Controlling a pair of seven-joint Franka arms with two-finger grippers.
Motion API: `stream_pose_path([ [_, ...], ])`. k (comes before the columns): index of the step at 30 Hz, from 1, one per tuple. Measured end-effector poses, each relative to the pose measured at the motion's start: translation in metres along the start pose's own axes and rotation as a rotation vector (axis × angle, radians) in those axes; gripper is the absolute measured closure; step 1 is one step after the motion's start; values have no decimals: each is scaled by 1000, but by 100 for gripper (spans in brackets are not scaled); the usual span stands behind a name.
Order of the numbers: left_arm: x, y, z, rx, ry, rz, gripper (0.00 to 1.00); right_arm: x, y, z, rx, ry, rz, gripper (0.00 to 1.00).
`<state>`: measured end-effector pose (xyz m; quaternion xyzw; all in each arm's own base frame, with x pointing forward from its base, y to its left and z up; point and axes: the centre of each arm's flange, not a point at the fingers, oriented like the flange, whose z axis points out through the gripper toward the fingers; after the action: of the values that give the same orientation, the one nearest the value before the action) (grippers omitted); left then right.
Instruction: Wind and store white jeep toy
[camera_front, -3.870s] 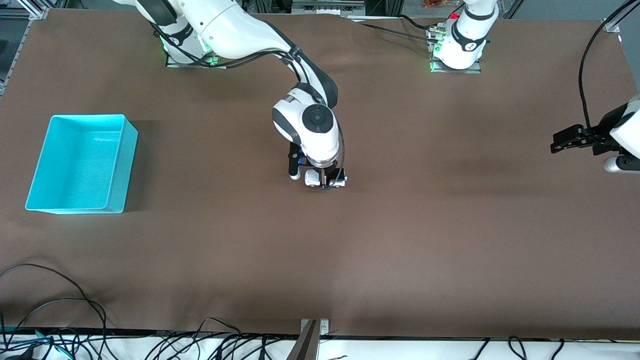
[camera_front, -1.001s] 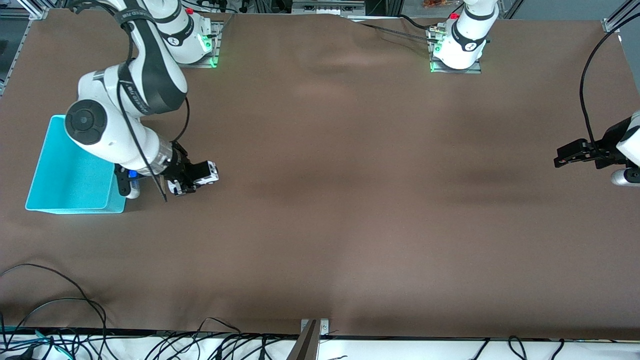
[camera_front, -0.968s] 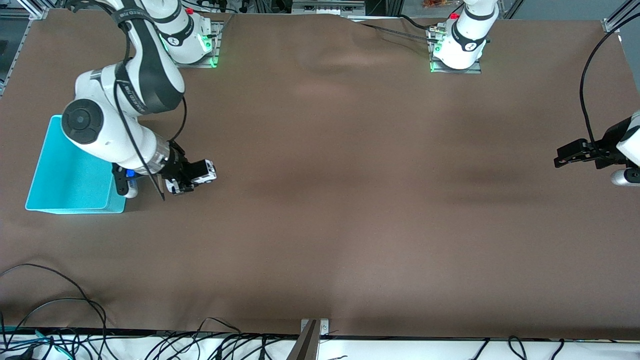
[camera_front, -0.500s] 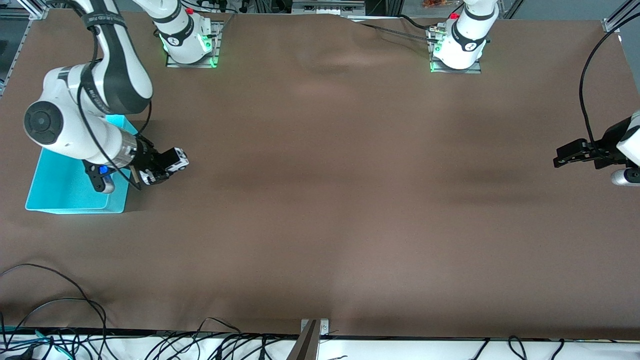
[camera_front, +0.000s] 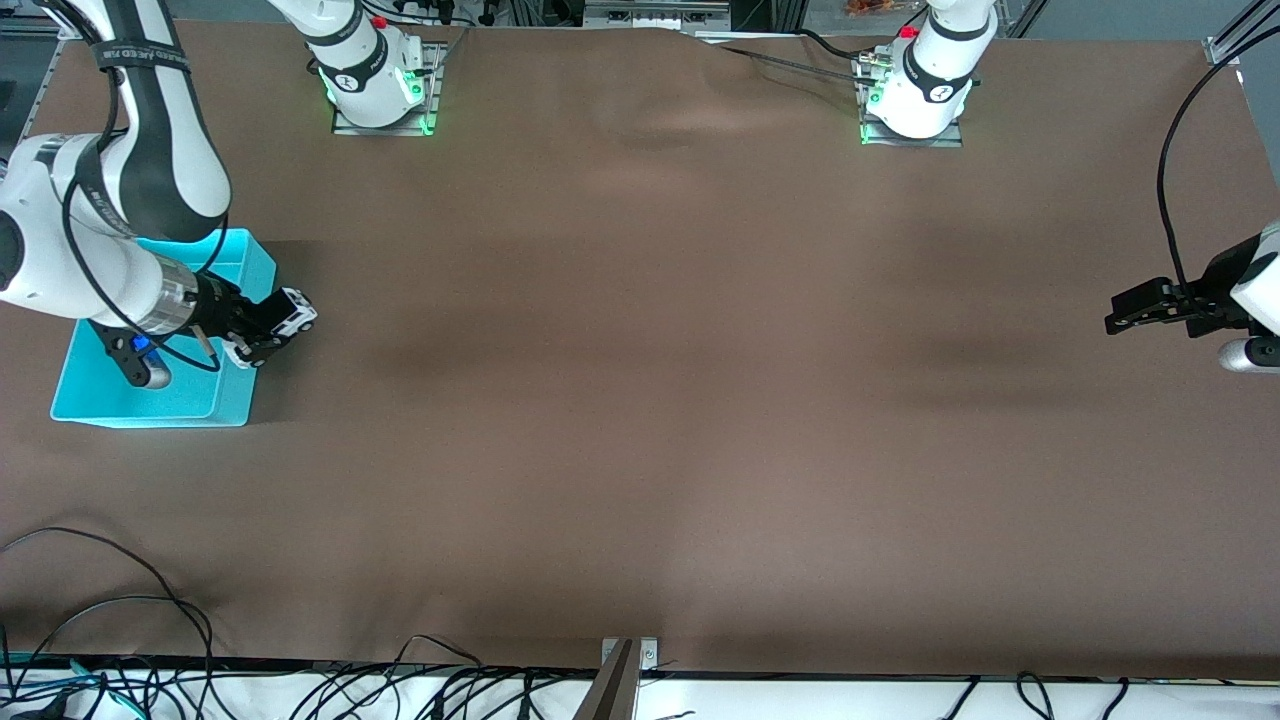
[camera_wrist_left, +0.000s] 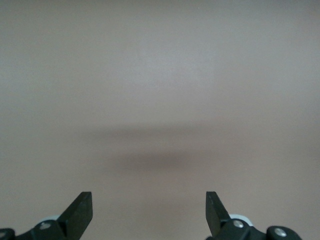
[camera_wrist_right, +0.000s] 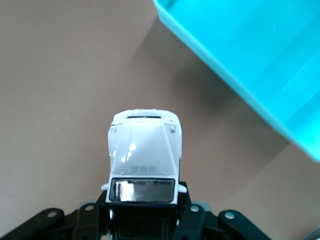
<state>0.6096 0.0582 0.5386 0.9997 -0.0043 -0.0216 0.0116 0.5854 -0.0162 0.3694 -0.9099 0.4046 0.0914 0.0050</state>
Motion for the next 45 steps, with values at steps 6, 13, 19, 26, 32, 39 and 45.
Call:
stream_pose_path([
  [6,0,0,1,-1,-2,0,0,28,38,13,-19,-21,-106,48],
  [13,0,0,2,-2,-5,0,0,55,79,20,-23,-38,-204,48],
  [19,1,-1,4,-3,-9,0,0,74,111,24,-41,-41,-278,48],
  [26,2,-1,6,-5,-12,0,0,89,136,32,-58,-13,-329,48],
  [32,2,-1,7,-5,-13,0,0,95,149,46,-55,-6,-385,48],
  [39,2,-1,7,-5,-13,0,0,102,159,64,-80,-13,-433,48],
  [45,1,-1,7,-5,-18,0,0,111,166,83,-91,-27,-472,48],
])
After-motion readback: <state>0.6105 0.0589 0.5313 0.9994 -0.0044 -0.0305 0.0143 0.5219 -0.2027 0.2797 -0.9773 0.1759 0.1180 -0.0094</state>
